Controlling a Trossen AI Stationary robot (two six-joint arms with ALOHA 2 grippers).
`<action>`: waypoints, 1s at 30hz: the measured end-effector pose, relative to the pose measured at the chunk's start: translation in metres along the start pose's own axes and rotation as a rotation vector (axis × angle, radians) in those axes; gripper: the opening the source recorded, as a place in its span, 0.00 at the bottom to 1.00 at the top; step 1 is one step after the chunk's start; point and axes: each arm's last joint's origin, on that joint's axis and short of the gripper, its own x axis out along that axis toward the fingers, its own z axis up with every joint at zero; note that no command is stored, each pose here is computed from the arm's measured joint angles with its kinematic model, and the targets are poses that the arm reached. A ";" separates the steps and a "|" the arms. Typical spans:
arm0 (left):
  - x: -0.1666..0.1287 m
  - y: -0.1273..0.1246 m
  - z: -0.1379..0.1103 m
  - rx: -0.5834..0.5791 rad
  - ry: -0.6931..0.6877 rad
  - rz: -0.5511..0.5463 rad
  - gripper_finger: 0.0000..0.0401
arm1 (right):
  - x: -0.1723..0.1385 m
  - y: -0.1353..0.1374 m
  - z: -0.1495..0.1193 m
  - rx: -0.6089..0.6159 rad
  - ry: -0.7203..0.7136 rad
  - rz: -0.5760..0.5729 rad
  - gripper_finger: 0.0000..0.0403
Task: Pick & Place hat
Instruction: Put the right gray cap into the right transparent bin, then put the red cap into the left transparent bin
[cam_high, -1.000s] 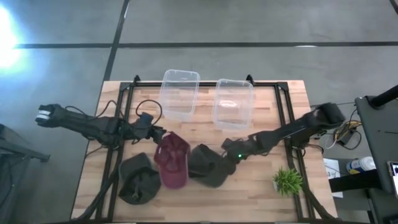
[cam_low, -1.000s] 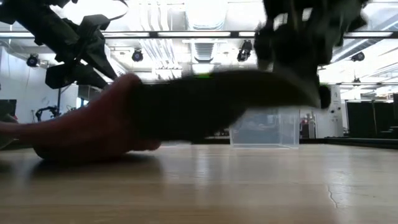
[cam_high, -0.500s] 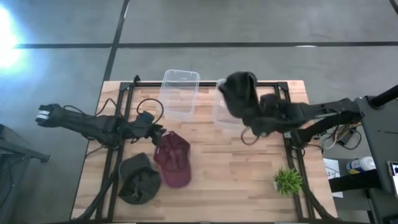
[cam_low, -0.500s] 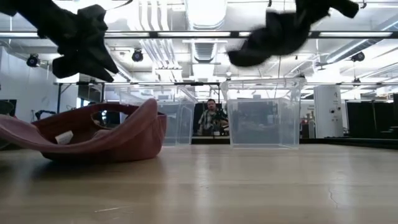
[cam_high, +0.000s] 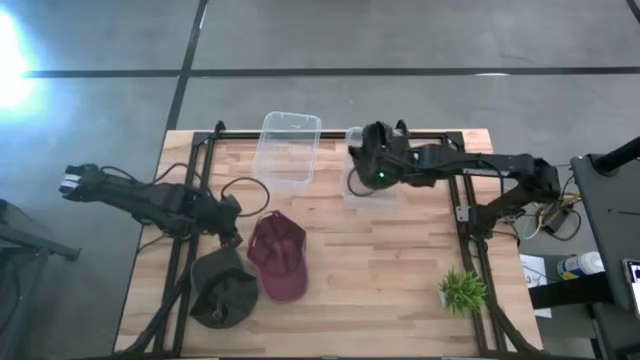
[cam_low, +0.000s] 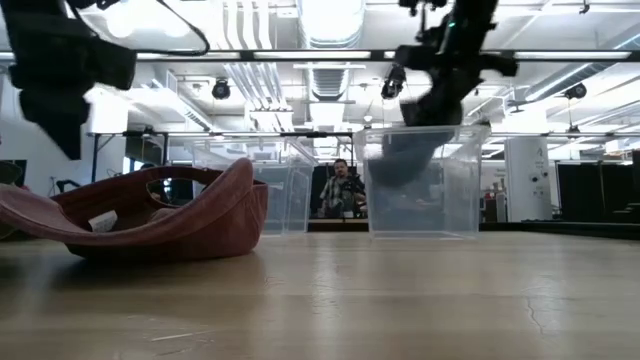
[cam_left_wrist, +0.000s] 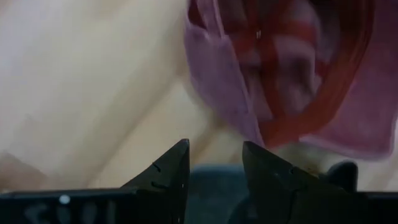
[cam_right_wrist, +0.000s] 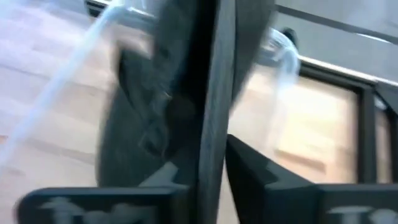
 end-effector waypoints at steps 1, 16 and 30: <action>0.001 -0.001 -0.002 -0.004 0.009 -0.001 0.35 | 0.002 0.003 0.001 -0.009 0.003 0.023 0.20; 0.027 -0.013 -0.024 -0.026 0.013 -0.120 0.35 | -0.053 0.044 -0.027 -0.139 0.126 0.607 0.57; 0.055 -0.010 -0.027 -0.057 -0.070 -0.155 0.35 | -0.009 0.147 -0.112 -0.026 0.530 0.805 0.56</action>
